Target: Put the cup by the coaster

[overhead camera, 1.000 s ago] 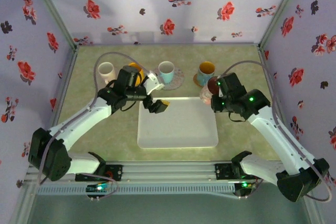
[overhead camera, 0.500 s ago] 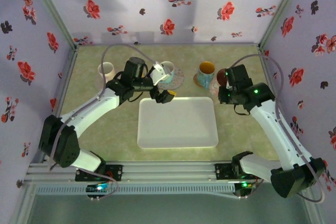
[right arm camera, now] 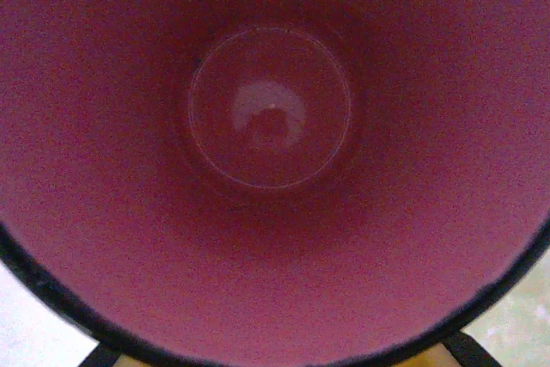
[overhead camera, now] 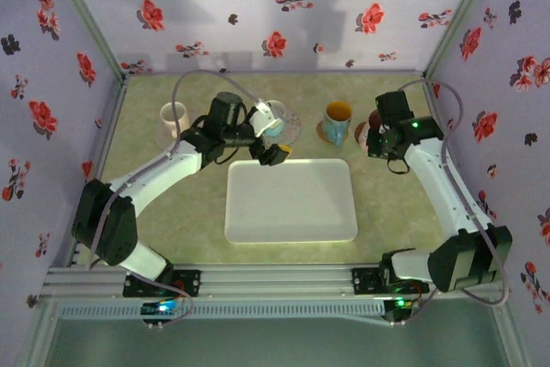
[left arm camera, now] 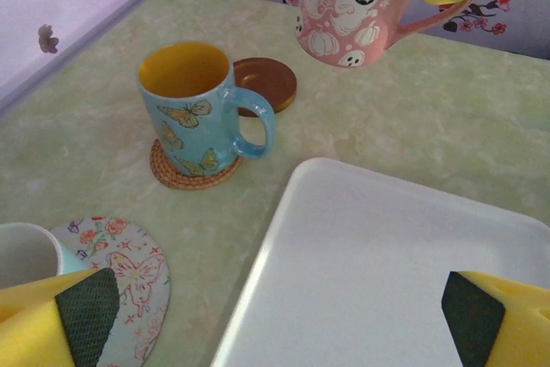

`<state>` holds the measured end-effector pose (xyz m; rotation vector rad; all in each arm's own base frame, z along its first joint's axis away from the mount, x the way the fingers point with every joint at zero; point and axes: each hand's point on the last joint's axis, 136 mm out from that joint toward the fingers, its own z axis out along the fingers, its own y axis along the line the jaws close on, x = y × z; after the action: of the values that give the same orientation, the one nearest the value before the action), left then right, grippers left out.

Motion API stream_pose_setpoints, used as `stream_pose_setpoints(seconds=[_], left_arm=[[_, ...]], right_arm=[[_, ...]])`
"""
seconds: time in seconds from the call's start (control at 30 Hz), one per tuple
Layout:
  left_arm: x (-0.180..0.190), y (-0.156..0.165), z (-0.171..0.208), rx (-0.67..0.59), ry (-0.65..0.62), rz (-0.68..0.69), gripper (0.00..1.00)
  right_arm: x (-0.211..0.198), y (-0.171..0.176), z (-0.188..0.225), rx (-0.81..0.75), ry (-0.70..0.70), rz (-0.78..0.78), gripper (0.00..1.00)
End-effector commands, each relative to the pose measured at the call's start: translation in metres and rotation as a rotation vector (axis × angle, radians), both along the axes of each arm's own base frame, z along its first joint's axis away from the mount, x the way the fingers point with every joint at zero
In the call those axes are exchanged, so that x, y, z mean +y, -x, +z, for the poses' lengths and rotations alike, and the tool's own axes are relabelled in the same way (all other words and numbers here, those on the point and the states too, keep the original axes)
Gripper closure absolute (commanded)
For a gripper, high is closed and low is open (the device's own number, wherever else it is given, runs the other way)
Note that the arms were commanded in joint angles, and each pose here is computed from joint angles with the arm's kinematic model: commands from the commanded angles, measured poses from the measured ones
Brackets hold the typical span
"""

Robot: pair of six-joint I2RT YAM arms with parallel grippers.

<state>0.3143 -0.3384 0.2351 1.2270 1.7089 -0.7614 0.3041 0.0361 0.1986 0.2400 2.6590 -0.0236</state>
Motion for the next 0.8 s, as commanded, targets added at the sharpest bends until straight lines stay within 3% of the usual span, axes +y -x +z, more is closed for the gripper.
stream_pose_setpoints(seconds=[0.0, 0.27, 0.77], left_arm=[[-0.008, -0.012, 0.016, -0.04, 0.04, 0.016, 0.0], [-0.016, -0.023, 0.021, -0.061, 0.074, 0.044, 0.0], [-0.049, -0.001, 0.006, -0.062, 0.05, -0.019, 0.0]], right_arm=[[-0.015, -0.038, 0.035, -0.177, 0.04, -0.049, 1.0], [-0.034, -0.065, 0.021, -0.169, 0.049, -0.114, 1.0], [-0.041, -0.1, -0.012, -0.162, -0.003, -0.142, 1.0]])
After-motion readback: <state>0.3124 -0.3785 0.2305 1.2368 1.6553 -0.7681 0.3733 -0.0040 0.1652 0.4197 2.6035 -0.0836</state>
